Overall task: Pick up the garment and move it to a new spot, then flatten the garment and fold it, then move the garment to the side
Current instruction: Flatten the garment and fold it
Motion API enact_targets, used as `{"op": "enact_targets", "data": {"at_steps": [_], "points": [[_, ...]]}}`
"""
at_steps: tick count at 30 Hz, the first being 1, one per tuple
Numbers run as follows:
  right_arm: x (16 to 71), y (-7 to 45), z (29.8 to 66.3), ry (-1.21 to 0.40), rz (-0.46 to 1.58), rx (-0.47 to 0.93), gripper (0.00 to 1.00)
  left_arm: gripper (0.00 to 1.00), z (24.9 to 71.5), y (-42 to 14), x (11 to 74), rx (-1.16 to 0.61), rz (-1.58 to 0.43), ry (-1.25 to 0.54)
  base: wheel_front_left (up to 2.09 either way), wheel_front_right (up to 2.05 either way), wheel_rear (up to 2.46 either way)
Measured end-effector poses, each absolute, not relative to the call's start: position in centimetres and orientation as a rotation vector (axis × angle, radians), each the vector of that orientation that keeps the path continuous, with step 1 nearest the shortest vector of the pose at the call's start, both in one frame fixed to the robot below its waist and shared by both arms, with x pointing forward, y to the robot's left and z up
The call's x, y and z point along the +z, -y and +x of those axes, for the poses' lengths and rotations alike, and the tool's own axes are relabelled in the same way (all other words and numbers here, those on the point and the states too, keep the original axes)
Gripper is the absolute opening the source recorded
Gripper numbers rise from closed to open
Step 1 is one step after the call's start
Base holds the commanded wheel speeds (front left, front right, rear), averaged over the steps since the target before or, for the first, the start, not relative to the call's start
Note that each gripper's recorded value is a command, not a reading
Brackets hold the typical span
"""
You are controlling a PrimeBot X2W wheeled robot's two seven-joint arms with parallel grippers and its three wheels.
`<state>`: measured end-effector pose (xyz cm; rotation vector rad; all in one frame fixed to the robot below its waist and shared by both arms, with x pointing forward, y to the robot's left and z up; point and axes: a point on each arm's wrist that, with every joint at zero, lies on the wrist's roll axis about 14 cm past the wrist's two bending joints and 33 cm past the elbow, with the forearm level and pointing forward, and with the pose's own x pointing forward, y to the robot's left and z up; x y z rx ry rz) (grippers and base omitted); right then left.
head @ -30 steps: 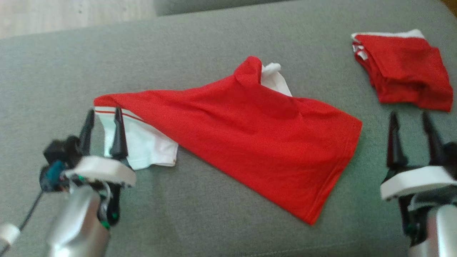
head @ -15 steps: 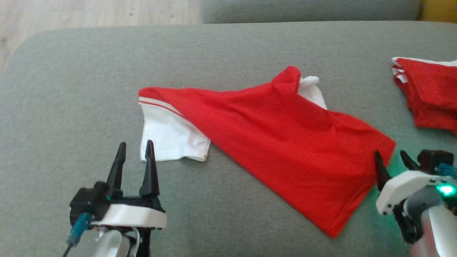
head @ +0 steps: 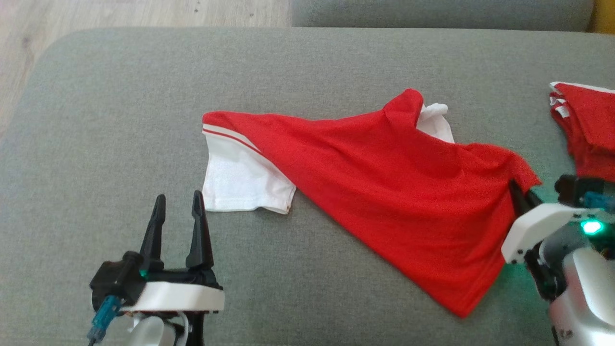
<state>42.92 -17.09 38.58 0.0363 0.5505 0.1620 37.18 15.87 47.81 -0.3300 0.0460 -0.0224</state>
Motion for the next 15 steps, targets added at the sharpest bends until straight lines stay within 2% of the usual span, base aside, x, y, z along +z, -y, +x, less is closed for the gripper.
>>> {"op": "enact_targets", "data": {"at_steps": [8,15], "points": [[44.5,16.8,46.0,-0.349,-0.009,0.196,0.0,1.0,36.9,-15.4,48.1,-0.036,-0.33,-0.037,0.0,0.0,0.0],[54.1,15.4,48.9,-0.077,-0.05,0.247,0.0,1.0,36.6,-15.3,49.1,-0.036,-0.332,-0.006,0.0,0.0,0.0]]}}
